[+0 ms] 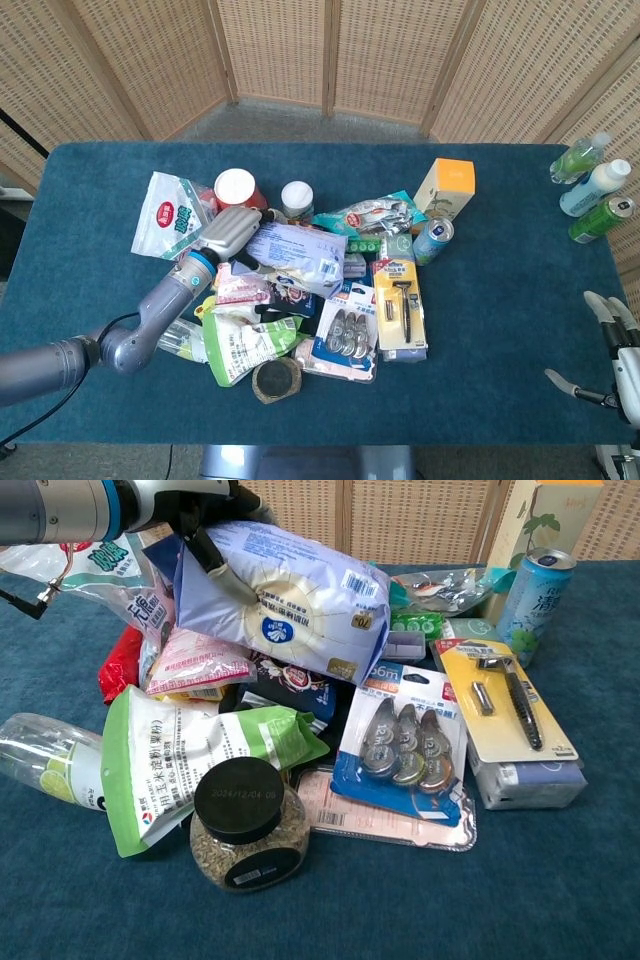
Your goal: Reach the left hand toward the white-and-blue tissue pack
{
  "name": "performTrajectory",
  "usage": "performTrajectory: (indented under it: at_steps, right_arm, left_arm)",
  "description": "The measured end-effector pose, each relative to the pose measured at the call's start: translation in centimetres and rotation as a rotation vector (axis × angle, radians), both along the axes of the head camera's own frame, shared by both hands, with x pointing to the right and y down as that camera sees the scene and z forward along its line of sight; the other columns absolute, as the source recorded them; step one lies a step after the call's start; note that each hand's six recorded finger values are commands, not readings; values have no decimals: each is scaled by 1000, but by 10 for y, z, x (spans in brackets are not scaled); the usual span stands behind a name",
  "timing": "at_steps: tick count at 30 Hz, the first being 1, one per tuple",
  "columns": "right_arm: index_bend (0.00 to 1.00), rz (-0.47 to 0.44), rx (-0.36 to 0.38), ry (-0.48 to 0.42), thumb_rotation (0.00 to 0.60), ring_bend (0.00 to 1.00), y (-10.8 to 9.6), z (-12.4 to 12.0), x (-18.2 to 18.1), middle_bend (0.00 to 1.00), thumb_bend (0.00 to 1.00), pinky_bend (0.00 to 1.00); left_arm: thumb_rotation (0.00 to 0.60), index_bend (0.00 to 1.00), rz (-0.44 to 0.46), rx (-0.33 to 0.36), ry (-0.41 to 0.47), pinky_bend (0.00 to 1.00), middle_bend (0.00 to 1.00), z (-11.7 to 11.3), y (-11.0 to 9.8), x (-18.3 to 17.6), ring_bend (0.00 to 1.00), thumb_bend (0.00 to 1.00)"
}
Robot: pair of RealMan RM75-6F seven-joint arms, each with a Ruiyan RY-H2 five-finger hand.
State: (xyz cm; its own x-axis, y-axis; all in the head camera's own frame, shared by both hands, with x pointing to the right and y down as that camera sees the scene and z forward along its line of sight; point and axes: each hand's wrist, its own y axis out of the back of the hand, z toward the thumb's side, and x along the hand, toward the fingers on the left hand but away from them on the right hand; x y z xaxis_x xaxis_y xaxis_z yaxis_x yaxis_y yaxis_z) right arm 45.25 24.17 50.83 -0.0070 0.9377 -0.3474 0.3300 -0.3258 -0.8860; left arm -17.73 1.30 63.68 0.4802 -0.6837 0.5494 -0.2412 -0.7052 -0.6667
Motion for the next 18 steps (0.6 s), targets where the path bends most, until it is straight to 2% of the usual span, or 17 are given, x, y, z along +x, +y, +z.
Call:
performTrajectory:
  at_steps: [8,11,14,18]
  right_arm:
    - [25,14,-7,-4,491,0,-1,2,4,114,72,166]
    - [25,17,-18,-4,495,0,-1,7,4,114,72,166]
    - [25,17,-26,-8,491,0,-2,13,3,115,74,167]
    - [25,17,-39,-25,497,0,-2,21,0,114,72,166]
  left_arm:
    - [600,775,-105,53,96,863,717,-20,-8,-19,830,548]
    - [600,764,-146,66,156,863,714,-32,-7,-30,830,545]
    - [600,755,-180,103,232,860,708,-52,-5,-44,829,539]
    - [600,744,-219,170,354,855,700,-90,0,-64,826,535]
